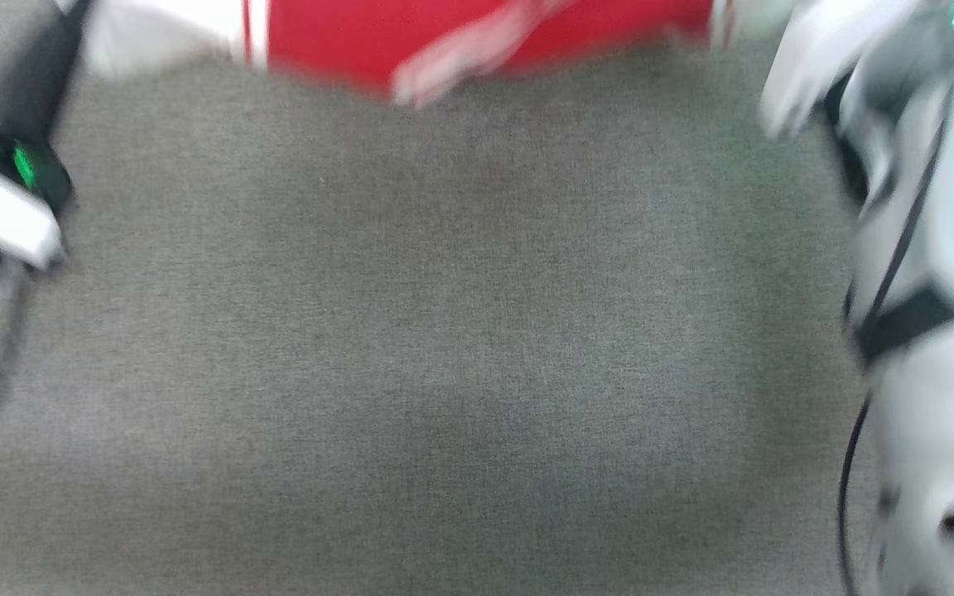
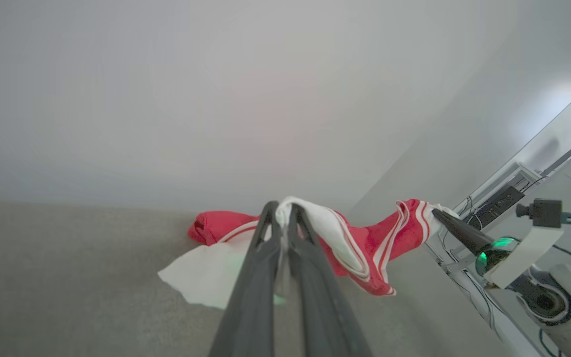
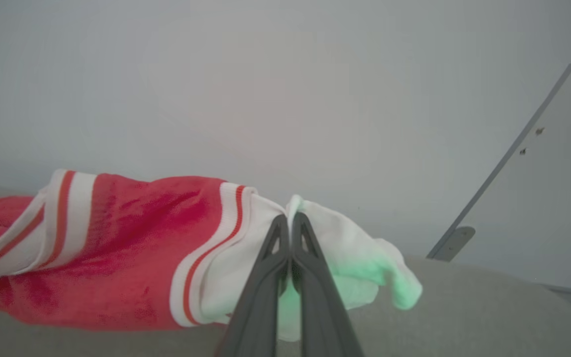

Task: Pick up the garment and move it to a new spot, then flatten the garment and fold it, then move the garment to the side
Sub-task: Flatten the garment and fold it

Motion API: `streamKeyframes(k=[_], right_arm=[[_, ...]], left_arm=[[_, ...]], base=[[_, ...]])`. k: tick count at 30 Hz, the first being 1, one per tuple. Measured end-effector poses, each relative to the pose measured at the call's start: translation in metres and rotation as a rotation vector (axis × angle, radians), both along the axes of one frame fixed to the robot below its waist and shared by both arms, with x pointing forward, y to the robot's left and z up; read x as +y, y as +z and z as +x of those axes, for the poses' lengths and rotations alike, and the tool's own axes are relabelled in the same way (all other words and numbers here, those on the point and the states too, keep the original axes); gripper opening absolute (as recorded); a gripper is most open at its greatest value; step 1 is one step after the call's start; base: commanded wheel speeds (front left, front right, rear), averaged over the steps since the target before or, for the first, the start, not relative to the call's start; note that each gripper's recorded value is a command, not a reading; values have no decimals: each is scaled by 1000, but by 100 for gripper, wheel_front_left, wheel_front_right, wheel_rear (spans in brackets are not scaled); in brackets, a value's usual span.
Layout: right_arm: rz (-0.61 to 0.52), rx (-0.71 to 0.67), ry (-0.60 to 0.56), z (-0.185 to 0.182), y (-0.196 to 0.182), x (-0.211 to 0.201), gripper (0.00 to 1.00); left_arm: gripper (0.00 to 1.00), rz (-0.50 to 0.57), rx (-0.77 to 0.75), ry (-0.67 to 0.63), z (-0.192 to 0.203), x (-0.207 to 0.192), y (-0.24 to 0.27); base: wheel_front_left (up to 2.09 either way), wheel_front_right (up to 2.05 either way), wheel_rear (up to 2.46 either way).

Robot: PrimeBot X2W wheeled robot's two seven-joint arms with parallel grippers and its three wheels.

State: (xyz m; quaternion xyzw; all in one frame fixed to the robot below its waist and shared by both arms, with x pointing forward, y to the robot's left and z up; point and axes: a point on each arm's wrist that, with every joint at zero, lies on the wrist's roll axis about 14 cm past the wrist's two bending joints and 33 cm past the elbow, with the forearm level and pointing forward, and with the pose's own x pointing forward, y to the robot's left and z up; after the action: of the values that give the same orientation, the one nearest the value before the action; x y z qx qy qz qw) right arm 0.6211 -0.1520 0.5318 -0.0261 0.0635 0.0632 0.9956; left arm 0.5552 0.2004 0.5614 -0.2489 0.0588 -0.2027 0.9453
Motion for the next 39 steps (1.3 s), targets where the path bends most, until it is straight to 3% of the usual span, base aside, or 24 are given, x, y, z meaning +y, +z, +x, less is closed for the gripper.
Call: streamKeyframes(k=[7,17,30,39], right_arm=[[40,220,82,-94,-77,9,0],[145,516,97,-208,-114,5,0],[223,748,79,-293,-123,-1,0],[185,780,13,-299,-136,-23,0]], left_arm=[[0,-54,197,-47,-82,-18,-72],[0,-19,344,-38,-163,-11,-118],[0,-52,474,27,-222,9,-132],[0,-112,523,20,-238,-6,-140]], base=[[0,0,0],[0,0,0],[0,0,0],[0,0,0]])
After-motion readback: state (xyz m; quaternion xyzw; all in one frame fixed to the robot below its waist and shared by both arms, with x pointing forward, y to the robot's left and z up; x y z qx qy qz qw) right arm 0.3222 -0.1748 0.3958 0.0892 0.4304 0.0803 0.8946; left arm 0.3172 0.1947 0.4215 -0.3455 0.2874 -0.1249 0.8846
